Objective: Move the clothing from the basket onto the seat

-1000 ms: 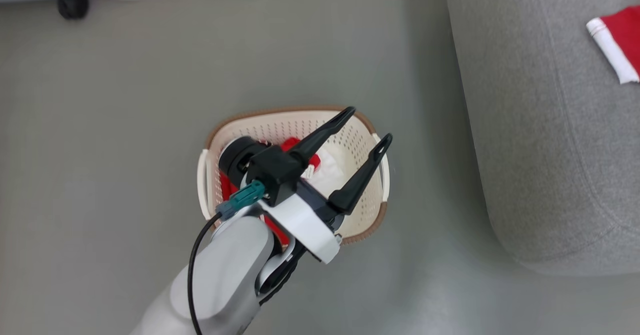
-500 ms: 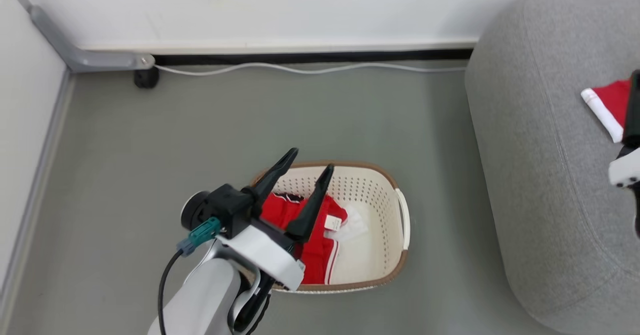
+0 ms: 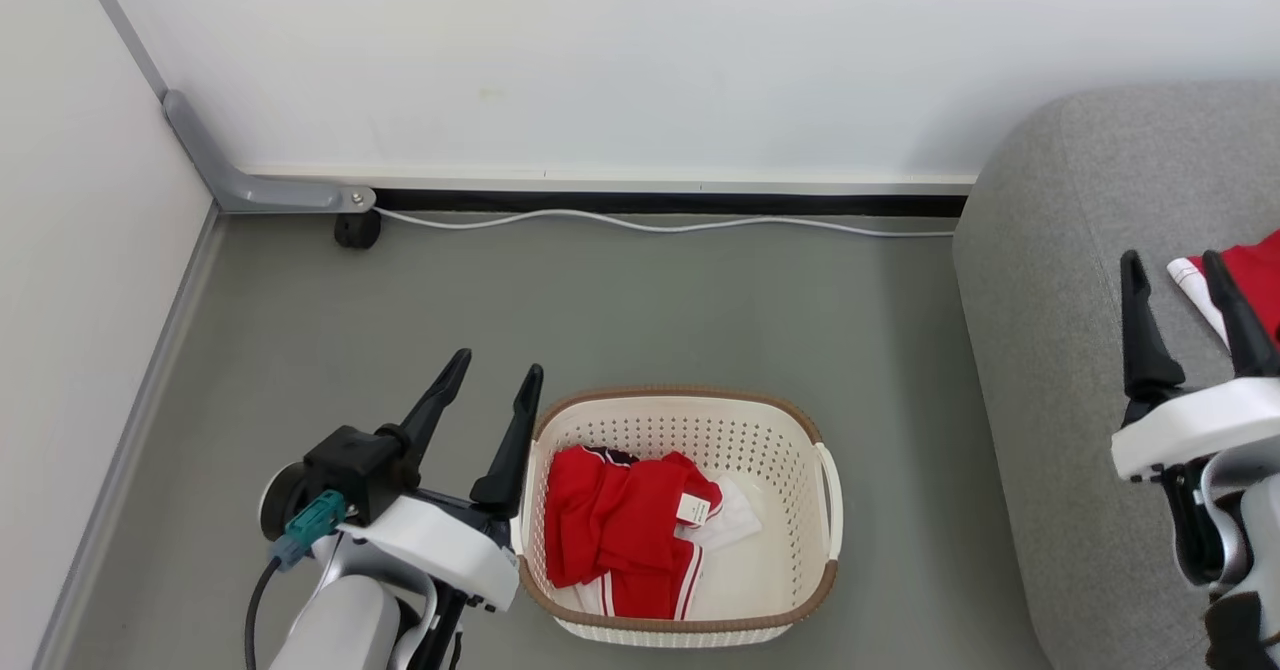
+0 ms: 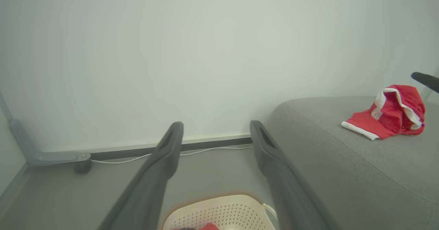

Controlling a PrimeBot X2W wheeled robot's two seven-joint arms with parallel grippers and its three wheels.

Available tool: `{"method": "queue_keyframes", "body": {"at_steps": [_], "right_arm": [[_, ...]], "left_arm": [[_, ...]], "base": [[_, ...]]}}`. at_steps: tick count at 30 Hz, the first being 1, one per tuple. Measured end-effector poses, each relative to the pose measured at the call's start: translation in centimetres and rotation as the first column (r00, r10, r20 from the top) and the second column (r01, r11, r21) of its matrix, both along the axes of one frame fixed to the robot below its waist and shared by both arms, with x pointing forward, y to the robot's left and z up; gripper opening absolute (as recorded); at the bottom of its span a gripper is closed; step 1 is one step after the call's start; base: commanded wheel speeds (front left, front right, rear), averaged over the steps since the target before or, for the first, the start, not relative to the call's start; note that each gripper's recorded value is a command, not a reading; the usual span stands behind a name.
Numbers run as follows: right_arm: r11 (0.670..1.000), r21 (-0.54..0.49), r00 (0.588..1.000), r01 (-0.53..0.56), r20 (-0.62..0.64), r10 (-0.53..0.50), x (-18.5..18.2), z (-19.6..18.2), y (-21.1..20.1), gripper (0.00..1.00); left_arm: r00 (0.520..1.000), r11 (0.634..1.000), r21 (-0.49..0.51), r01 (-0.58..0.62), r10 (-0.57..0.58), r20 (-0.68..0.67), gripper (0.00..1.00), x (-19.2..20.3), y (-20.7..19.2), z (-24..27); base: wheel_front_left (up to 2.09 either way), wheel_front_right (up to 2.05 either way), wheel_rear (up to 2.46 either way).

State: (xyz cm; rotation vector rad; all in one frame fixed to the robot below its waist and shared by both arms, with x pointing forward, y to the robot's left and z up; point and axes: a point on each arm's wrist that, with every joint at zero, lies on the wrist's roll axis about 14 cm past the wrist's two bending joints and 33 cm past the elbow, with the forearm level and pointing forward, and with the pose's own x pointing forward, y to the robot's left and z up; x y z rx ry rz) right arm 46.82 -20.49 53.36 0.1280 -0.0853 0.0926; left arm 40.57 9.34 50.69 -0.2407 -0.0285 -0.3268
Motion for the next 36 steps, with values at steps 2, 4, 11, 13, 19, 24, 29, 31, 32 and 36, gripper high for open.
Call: {"method": "queue_keyframes", "body": {"at_steps": [2, 4, 11, 13, 19, 24, 29, 31, 32, 36], "right_arm": [[1.000, -0.002, 1.000, -0.017, 0.000, 0.017, -0.8, -0.2, 0.7, 1.00], [0.999, 0.006, 0.999, -0.033, 0.001, 0.033, -1.7, -0.4, 1.5, 1.00], [0.996, 0.024, 0.996, -0.084, -0.025, 0.084, -4.5, -2.1, 3.9, 1.00], [0.996, 0.029, 0.996, -0.084, -0.028, 0.085, -5.2, -2.3, 4.0, 1.00], [0.994, 0.021, 0.993, -0.107, -0.050, 0.108, -6.9, -3.3, 5.2, 1.00], [0.992, 0.017, 0.990, -0.122, -0.071, 0.123, -7.8, -4.1, 5.8, 1.00], [0.992, 0.019, 0.989, -0.123, -0.075, 0.124, -8.1, -4.3, 5.9, 1.00], [0.992, 0.019, 0.989, -0.121, -0.077, 0.123, -8.1, -4.4, 5.9, 1.00], [0.992, 0.019, 0.989, -0.121, -0.078, 0.122, -8.1, -4.4, 5.9, 1.00], [0.993, 0.012, 0.989, -0.121, -0.079, 0.122, -8.1, -4.5, 5.9, 1.00]], "left_arm": [[0.999, 0.999, 0.011, -0.032, 0.032, 0.002, 1.00, -0.3, 1.0, 0.0], [0.997, 0.997, 0.014, -0.072, 0.072, 0.002, 1.00, -0.6, 2.3, -0.1], [0.983, 0.983, 0.039, -0.180, 0.181, -0.019, 1.00, -2.1, 5.7, -1.2], [0.978, 0.978, 0.038, -0.204, 0.205, -0.032, 1.00, -2.6, 6.3, -1.6], [0.969, 0.970, 0.054, -0.239, 0.241, -0.049, 1.00, -3.8, 7.2, -2.5], [0.967, 0.968, 0.067, -0.243, 0.247, -0.060, 1.00, -4.6, 7.3, -3.0], [0.965, 0.967, 0.061, -0.246, 0.250, -0.075, 1.00, -4.9, 7.3, -3.5], [0.965, 0.968, 0.061, -0.245, 0.249, -0.078, 1.00, -4.9, 7.2, -3.6], [0.965, 0.967, 0.062, -0.245, 0.250, -0.079, 1.00, -4.9, 7.2, -3.6], [0.965, 0.968, 0.060, -0.243, 0.247, -0.084, 1.00, -4.9, 6.9, -3.7]], "base": [[0.00, 0.00, 0.00], [0.00, 0.00, 0.00], [0.00, 0.00, 0.00], [0.00, 0.00, 0.00], [0.00, 0.00, 0.00], [0.00, 0.00, 0.00], [0.00, 0.00, 0.00], [0.00, 0.00, 0.00], [0.00, 0.00, 0.00], [0.00, 0.00, 0.00]]}}
